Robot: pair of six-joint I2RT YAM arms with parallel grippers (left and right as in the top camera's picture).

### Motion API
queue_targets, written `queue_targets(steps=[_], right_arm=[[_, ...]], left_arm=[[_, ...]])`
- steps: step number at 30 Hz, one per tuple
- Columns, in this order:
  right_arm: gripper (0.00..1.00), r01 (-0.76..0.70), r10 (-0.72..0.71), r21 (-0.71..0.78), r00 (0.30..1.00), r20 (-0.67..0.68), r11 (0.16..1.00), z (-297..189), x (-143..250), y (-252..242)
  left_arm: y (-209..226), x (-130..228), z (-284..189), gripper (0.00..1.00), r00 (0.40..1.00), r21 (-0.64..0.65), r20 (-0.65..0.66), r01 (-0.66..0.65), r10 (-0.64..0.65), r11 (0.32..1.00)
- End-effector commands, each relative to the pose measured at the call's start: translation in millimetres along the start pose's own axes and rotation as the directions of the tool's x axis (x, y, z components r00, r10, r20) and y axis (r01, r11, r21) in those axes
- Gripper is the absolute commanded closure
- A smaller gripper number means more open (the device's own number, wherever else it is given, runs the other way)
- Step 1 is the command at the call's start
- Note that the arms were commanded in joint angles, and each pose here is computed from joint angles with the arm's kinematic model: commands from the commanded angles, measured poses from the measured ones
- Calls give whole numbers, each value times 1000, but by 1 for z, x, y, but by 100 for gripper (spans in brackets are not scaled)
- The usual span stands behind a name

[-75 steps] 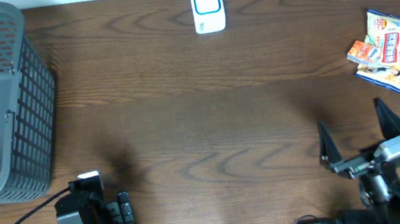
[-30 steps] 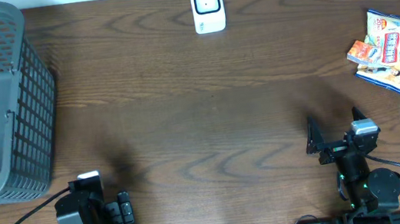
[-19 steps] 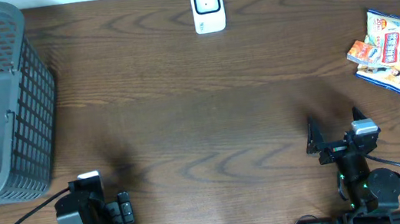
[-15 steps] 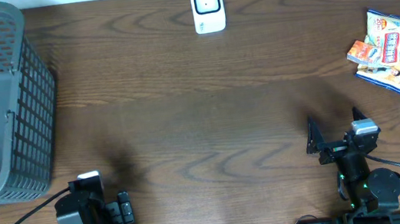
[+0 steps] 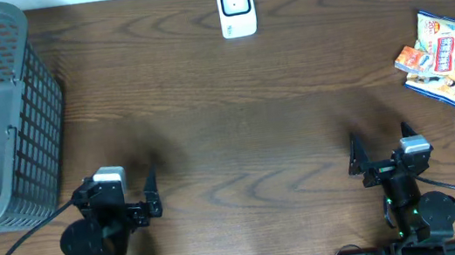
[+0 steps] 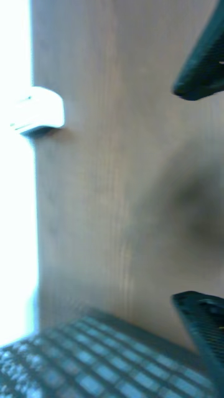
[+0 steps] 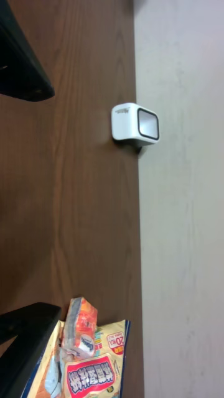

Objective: Scan the item barcode

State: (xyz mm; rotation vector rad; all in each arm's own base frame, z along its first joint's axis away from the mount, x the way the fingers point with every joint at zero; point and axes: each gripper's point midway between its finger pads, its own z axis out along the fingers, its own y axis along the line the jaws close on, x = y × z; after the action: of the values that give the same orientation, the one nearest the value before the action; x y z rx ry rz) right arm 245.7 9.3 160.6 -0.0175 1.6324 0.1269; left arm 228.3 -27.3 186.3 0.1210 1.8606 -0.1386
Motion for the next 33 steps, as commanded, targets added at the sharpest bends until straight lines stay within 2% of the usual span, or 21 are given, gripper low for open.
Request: queue_targets(steps=[1, 8, 15, 19, 25, 33], right_arm=[[1, -12, 12, 6, 1000, 0, 1000, 0, 0, -1], [1, -12, 12, 6, 1000, 0, 1000, 0, 0, -1], [1, -12, 12, 6, 1000, 0, 1000, 0, 0, -1], [1, -12, 12, 6, 1000, 0, 1000, 0, 0, -1], [1, -12, 12, 6, 1000, 0, 1000, 0, 0, -1], [1, -12, 12, 6, 1000, 0, 1000, 0, 0, -1]], left_arm=[[-12, 7, 6, 2, 998, 71, 66, -7, 3, 997], [-9, 21, 17, 2, 986, 59, 159, -51, 41, 997], [1, 17, 22, 2, 967, -4, 247, -65, 64, 998], [8, 18, 22, 2, 969, -41, 239, -54, 62, 998], [9, 40, 26, 2, 987, -39, 150, -44, 49, 998], [9, 40, 26, 2, 988, -38, 150, -36, 42, 999]])
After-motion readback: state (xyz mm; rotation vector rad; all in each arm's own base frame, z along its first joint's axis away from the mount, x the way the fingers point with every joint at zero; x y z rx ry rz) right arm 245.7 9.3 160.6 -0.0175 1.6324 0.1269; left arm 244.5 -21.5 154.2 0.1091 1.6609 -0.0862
